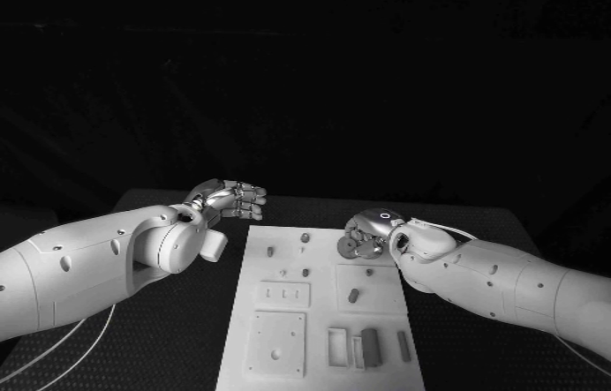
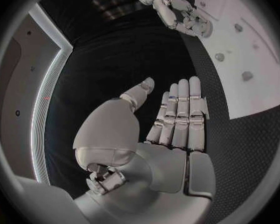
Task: Assemble the parts on the task board
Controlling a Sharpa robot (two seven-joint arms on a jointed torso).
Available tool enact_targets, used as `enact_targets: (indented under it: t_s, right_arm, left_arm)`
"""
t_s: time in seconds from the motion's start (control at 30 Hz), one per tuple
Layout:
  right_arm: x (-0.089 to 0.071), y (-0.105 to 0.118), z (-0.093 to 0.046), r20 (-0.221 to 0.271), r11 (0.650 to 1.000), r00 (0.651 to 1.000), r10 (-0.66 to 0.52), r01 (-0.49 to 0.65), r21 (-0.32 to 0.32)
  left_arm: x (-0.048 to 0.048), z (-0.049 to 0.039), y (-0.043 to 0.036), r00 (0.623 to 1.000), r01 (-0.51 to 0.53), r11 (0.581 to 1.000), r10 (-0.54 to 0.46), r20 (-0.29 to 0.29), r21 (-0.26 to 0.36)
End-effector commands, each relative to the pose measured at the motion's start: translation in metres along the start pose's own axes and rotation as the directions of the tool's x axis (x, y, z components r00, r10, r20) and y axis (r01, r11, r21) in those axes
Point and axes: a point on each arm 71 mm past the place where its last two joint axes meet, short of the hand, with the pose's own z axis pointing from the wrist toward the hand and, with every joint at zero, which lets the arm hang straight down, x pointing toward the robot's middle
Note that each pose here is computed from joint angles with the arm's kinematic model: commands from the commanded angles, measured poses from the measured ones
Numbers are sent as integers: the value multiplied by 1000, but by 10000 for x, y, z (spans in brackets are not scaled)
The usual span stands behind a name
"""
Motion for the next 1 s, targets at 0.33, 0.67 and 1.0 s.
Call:
enact_targets:
  t_s: [0.33,0.67,1.0]
  right_arm:
    - [-147,216,52,79,999,997,-28,30,-28]
    - [-211,517,135,116,997,993,-17,26,-70]
    - [-239,769,215,120,994,993,-11,24,-107]
  left_arm:
    - [13,1,-19,1000,-3,1000,3,-9,14]
    - [27,9,-23,1000,-3,1000,3,-10,15]
    - [34,14,-24,1000,-3,1000,4,-11,15]
